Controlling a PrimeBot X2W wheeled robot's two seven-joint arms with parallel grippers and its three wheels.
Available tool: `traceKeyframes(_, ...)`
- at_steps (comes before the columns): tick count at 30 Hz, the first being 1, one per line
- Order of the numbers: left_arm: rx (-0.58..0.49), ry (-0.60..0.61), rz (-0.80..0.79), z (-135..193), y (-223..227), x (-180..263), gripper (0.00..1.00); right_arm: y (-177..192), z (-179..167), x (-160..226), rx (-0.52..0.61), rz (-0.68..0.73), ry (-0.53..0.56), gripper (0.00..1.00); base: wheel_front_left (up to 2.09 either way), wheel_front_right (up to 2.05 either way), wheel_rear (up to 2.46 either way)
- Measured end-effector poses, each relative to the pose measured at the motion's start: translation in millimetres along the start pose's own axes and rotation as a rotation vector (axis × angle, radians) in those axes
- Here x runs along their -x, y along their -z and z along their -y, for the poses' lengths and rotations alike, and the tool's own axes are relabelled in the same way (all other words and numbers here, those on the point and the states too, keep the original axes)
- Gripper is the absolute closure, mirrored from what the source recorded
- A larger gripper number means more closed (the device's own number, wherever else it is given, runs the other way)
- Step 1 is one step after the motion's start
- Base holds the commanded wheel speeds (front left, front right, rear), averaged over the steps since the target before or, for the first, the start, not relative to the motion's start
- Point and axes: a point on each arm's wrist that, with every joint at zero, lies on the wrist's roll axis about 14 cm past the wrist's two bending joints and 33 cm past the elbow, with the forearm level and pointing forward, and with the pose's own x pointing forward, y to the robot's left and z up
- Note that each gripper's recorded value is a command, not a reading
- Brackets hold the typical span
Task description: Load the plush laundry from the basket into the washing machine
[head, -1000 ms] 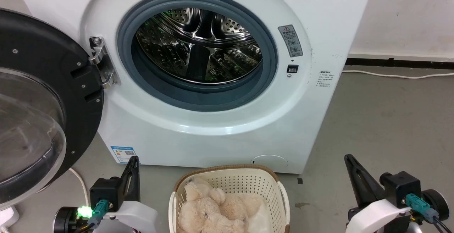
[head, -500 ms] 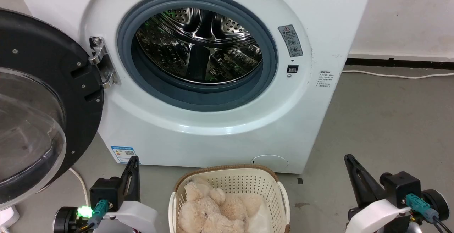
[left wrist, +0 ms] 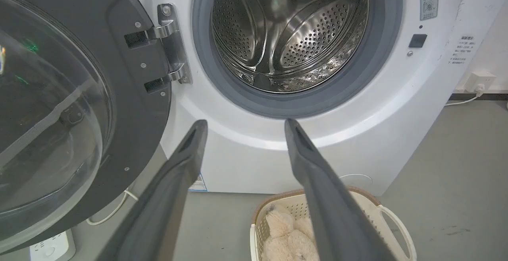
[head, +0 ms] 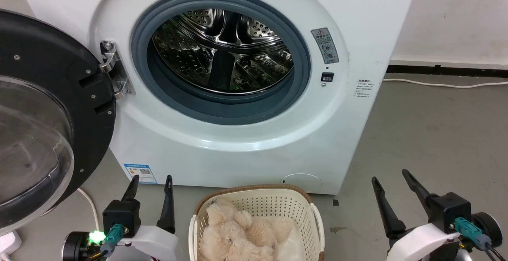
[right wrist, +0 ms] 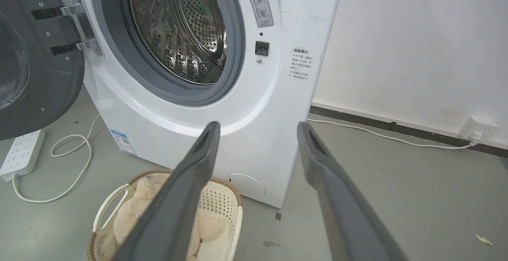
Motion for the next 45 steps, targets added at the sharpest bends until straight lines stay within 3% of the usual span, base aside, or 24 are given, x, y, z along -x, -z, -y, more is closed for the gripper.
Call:
traceKeyframes(27,0.071,0.068,-0.051,28,20,-9,0.0,8,4,1,-0.058,0.007,0.013,0.0,0.0,0.0,0.0)
traceKeyframes(45,0.09,0.246,-0.312,87,86,-46,0.0,25,22,-13,-0.101,-0.009,0.066,0.0,0.0,0.0,0.0)
